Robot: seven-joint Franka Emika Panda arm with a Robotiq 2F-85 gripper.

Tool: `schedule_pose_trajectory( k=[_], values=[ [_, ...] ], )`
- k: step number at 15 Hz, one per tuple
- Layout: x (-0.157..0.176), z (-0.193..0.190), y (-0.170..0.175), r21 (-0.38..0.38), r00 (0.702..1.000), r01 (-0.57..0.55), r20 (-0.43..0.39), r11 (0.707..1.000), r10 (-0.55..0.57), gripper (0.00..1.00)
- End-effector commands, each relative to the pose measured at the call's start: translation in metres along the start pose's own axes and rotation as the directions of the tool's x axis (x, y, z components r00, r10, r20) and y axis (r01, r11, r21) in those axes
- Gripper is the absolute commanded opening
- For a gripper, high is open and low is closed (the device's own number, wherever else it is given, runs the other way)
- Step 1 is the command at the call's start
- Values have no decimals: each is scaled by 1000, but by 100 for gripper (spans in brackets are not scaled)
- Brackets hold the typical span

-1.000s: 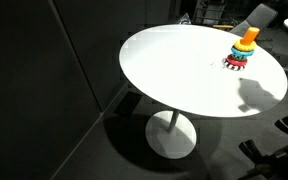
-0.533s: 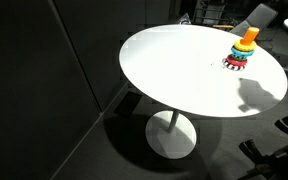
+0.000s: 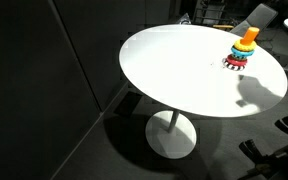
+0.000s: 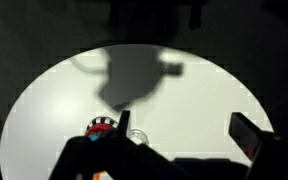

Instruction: Move the rod to the let and then put the colorless ring around the orange rod

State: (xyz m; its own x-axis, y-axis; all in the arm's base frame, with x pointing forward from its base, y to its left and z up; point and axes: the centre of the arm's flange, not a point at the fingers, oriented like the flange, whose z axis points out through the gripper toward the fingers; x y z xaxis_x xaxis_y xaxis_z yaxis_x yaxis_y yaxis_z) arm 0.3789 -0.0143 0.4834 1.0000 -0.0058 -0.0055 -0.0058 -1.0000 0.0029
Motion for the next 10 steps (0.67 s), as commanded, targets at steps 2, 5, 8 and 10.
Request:
schedule_pose_trajectory(
  k=[2,5,8,10],
  values=[
    [44,-7,23,16,997,-71,-9,997,71,100],
    [68,-2,41,19,995,-98,-15,995,98,100],
    [88,10,58,20,993,-117,-12,993,118,100],
    [100,21,69,23,993,-117,-7,993,117,100]
  ],
)
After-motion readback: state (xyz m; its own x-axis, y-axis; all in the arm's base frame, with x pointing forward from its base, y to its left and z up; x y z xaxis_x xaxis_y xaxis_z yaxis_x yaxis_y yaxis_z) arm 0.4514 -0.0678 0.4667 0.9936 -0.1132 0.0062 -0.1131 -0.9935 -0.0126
